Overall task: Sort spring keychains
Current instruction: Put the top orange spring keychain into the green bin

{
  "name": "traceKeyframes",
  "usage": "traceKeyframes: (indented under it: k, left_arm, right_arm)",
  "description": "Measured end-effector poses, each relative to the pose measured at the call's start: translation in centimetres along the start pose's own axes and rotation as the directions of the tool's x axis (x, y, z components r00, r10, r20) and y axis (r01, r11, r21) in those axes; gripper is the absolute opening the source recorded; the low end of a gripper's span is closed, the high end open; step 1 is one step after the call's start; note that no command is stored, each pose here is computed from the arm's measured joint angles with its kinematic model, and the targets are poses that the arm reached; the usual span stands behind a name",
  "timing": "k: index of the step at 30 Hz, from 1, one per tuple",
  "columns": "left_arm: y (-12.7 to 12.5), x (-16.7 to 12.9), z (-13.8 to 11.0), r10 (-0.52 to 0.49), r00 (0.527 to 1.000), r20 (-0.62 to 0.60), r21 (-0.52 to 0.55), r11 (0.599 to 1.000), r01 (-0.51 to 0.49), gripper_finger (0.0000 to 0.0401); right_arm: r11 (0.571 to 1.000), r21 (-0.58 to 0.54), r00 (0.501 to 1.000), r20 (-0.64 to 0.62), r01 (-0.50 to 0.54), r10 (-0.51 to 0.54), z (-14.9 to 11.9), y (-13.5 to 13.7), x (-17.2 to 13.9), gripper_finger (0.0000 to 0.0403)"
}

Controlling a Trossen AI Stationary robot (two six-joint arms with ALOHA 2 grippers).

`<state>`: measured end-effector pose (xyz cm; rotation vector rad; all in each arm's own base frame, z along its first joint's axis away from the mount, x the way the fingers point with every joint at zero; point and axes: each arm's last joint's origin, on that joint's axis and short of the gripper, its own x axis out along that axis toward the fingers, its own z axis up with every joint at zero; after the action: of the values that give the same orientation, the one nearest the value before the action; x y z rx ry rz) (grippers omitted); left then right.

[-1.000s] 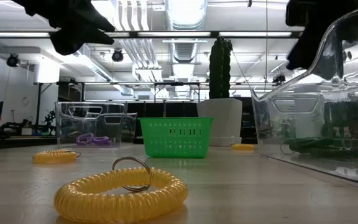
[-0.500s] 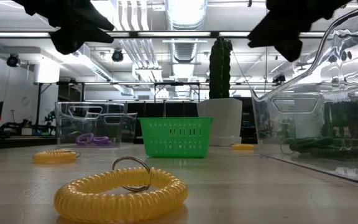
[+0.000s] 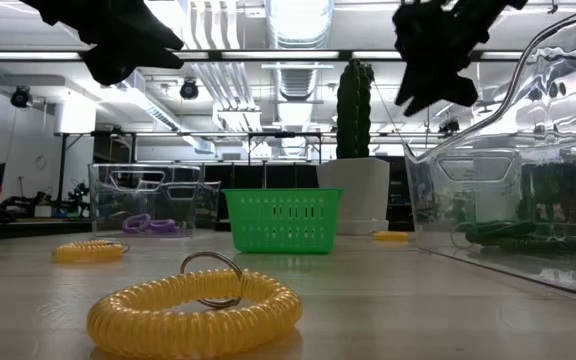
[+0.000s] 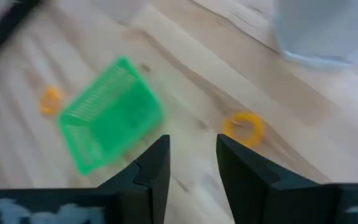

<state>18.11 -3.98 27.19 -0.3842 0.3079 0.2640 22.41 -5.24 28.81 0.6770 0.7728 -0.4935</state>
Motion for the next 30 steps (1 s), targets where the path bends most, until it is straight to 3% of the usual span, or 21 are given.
traceKeyframes:
  k: [5,14,21,30]
  left_arm:
    - [0.0,0.0,0.0,0.0,1.0,0.001,0.003,1.0,0.0,0.0129]
    - [0.1,0.0,0.1,0.026,1.0,0.016,0.009,1.0,-0.026,0.0129]
    - [0.1,0.0,0.1,0.027,1.0,0.016,-0.007,1.0,-0.027,0.0129]
    - [0.1,0.0,0.0,0.027,0.999,0.016,-0.024,0.999,-0.027,0.0129]
  right_arm:
    - [0.995,-0.005,0.989,-0.106,0.104,-0.104,1.6,-1.3,0.9,0.0156]
    - [0.992,-0.051,0.943,-0.307,0.117,-0.128,2.8,-1.7,7.1,0.0195]
    - [0.988,-0.066,0.9,-0.407,0.139,-0.154,3.1,-1.8,11.0,0.0201]
    - [0.992,-0.022,0.88,-0.461,0.124,-0.12,3.7,-1.7,12.7,0.0201]
